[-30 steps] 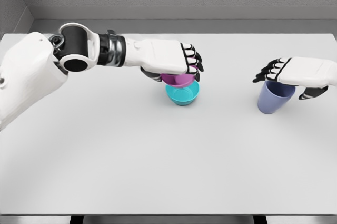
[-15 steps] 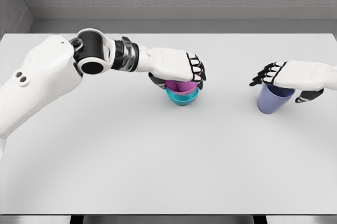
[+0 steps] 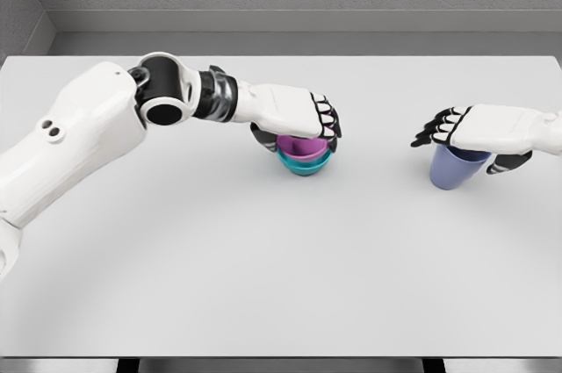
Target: Stacking bowl and cup with both arms
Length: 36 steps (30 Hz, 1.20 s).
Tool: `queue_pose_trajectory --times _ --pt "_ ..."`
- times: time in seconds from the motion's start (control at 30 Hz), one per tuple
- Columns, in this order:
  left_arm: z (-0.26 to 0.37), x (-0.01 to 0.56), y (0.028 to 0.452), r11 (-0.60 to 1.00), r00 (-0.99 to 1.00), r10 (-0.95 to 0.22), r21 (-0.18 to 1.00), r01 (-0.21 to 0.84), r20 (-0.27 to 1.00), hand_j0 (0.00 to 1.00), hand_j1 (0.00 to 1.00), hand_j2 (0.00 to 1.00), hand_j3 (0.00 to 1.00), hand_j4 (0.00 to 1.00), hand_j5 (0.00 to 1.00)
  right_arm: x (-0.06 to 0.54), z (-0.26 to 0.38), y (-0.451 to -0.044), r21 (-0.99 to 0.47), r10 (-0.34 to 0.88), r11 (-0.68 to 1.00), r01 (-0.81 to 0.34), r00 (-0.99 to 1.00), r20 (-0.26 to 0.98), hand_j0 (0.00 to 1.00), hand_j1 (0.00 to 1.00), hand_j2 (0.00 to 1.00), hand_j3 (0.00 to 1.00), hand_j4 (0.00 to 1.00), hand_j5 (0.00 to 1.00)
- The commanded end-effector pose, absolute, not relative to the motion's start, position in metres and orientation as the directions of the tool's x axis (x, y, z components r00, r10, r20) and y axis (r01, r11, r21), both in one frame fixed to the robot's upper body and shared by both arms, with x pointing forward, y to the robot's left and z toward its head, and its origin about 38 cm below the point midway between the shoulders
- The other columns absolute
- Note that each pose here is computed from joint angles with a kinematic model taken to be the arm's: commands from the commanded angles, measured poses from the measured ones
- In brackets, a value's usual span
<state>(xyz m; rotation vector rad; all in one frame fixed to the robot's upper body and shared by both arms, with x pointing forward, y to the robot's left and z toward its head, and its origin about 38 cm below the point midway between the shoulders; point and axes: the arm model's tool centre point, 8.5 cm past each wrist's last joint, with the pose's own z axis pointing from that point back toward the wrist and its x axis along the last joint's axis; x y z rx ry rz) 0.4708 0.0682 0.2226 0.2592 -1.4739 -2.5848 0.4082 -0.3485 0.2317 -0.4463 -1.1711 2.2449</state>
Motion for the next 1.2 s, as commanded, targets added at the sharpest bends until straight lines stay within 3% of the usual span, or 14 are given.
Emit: queue_pose_trajectory --times 0.0,0.33,0.4,0.47,0.87,1.03,1.13,1.17 --pt "0.219 0.473 0.068 -0.508 -0.972 -0.227 0.859 0.061 -0.065 0.69 0.69 0.69 0.69 0.69 0.69 0.408 0.232 -0.349 -0.827 0.62 -0.456 -0.328 -0.784 -0.03 1.0 1.0 1.0 1.0 1.0 1.0" --pt "0.211 0.471 0.067 -0.524 -0.973 -0.222 0.849 0.069 -0.058 0.72 0.72 0.72 0.72 0.72 0.72 0.41 0.229 -0.353 -0.825 0.632 -0.452 -0.339 -0.775 -0.027 1.0 1.0 1.0 1.0 1.0 1.0" --pt "0.211 0.471 0.067 -0.52 -0.973 -0.223 0.851 0.072 -0.054 0.83 0.83 0.83 0.83 0.83 0.83 0.41 0.228 -0.353 -0.825 0.634 -0.449 -0.344 -0.773 -0.022 1.0 1.0 1.0 1.0 1.0 1.0" --pt "0.213 0.471 0.067 -0.515 -0.973 -0.223 0.854 0.074 -0.051 1.0 1.0 1.0 1.0 1.0 1.0 0.41 0.228 -0.353 -0.825 0.634 -0.449 -0.344 -0.773 -0.022 1.0 1.0 1.0 1.0 1.0 1.0" --pt "0.235 0.477 0.073 -0.463 -0.971 -0.238 0.882 0.088 -0.028 1.0 1.0 1.0 1.0 1.0 1.0 0.411 0.227 -0.354 -0.824 0.637 -0.448 -0.347 -0.77 -0.022 1.0 1.0 1.0 1.0 1.0 1.0" --pt "0.286 0.497 0.159 -0.289 -0.921 -0.38 0.935 0.207 0.087 1.0 1.0 1.0 1.0 1.0 1.0 0.411 0.227 -0.354 -0.825 0.637 -0.446 -0.348 -0.77 -0.02 1.0 1.0 1.0 1.0 1.0 1.0" --pt "0.292 0.502 0.204 -0.274 -0.883 -0.463 0.935 0.226 0.077 1.0 1.0 1.0 1.0 1.0 1.0 0.411 0.227 -0.354 -0.825 0.638 -0.446 -0.347 -0.77 -0.021 0.99 0.99 0.99 0.99 0.99 0.99" --pt "0.294 0.502 0.224 -0.275 -0.865 -0.497 0.933 0.233 0.07 1.0 1.0 1.0 1.0 1.0 1.0 0.411 0.227 -0.354 -0.825 0.638 -0.446 -0.347 -0.77 -0.021 0.94 0.94 0.94 0.94 0.94 0.94"
